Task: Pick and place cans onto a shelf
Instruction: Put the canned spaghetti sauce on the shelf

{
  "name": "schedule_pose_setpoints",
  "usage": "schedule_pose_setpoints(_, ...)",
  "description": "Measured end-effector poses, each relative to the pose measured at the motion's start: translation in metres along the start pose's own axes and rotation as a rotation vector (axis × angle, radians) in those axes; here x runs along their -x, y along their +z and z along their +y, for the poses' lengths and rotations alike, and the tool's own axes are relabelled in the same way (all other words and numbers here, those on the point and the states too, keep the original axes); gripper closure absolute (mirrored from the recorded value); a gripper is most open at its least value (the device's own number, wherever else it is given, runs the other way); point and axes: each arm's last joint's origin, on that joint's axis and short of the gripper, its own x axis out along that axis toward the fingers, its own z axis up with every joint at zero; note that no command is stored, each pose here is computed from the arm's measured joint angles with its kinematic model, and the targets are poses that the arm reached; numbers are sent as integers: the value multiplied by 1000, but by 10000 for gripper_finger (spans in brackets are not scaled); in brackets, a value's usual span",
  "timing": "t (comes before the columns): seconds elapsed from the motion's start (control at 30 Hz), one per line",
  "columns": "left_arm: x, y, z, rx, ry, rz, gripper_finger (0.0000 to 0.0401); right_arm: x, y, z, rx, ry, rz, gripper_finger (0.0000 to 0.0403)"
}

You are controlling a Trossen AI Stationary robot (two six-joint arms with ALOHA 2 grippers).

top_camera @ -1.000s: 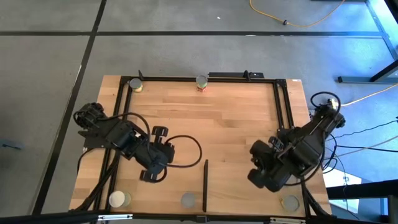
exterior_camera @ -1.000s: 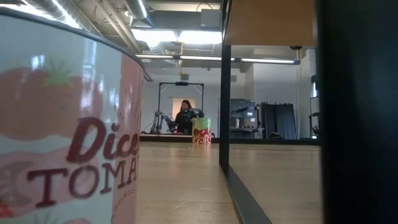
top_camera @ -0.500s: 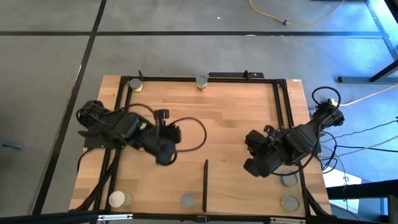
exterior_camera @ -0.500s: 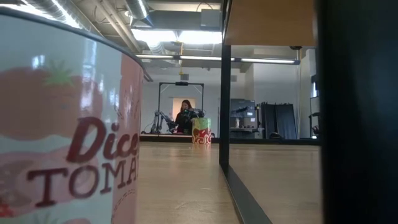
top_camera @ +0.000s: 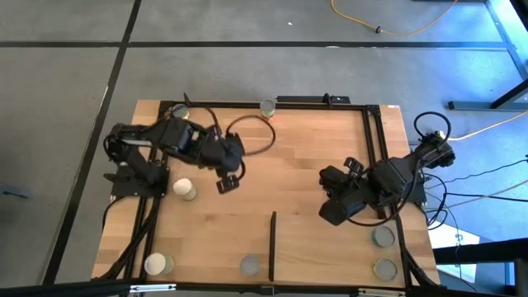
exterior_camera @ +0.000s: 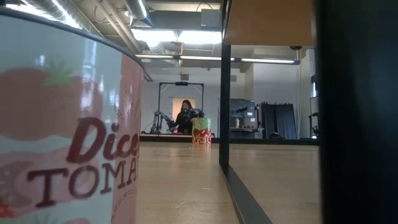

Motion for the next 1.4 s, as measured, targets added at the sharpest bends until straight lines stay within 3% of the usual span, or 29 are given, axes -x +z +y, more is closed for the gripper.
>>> schedule_pose_setpoints(0.17,-4,-2,34,71,107,2,343,1,6,-9,-17,-18,-31,400)
schedule_pose_setpoints(0.27,-12,-6,48,93,94,64,346,2,10,-15,-32,-23,-38,400)
schedule_pose_setpoints(0.43,-30,-17,47,23,0,198,347,5,16,-26,26,-12,-31,400)
schedule_pose_setpoints(0.63,-48,-26,44,-16,48,243,347,5,26,-43,32,-49,-63,400)
schedule_pose_setpoints(0.9,-60,-4,57,40,28,91,347,16,33,-70,28,-69,-112,400)
schedule_pose_setpoints(1.17,-71,28,96,96,39,-115,347,33,30,-96,28,-79,-178,400)
schedule_pose_setpoints(1.4,-71,50,130,-67,95,-291,347,44,26,-113,83,-80,-210,400)
